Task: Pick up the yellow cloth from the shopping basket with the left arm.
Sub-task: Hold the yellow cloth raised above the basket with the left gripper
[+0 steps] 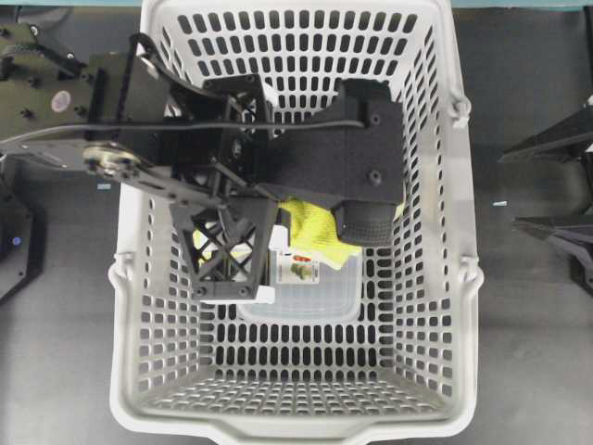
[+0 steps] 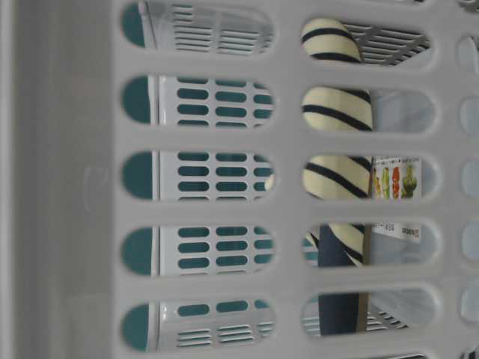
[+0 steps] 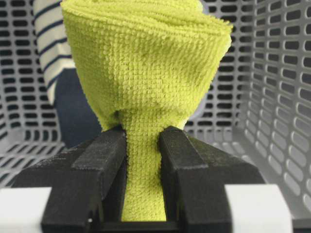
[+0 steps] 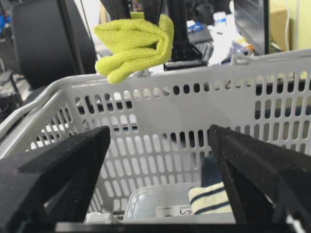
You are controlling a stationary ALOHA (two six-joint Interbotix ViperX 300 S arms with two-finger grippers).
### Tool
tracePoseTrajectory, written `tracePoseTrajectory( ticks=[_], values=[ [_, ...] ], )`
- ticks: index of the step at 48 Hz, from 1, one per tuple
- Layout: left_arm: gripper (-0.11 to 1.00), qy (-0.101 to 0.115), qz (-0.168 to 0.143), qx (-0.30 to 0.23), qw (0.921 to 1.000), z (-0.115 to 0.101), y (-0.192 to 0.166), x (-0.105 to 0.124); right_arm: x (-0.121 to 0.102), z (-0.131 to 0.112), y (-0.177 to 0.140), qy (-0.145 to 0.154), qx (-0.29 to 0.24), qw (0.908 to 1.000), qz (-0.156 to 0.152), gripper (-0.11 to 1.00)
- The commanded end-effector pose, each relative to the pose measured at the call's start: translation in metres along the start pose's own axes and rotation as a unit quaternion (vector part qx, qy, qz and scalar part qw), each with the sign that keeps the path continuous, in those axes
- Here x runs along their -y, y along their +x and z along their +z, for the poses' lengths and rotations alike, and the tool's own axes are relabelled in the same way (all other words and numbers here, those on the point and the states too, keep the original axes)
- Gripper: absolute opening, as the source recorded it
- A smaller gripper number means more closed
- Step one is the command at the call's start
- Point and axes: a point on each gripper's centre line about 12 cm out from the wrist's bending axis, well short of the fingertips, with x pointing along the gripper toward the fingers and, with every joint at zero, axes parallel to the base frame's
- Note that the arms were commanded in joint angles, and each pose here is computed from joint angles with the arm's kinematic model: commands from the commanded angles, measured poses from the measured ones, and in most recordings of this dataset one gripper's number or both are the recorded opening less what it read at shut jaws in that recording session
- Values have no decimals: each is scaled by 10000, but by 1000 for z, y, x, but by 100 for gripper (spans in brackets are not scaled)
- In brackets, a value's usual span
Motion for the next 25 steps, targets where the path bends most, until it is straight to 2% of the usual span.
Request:
tracePoseTrajectory(
  ticks=[1, 25],
  values=[
    [17, -13, -1, 139, 9999, 1, -9, 0, -1, 3, 1, 23, 68, 10000, 12, 78],
    [17, -9, 19, 40, 10000, 2, -2, 0, 0, -1, 0, 23, 22, 10000, 5, 78]
  ],
)
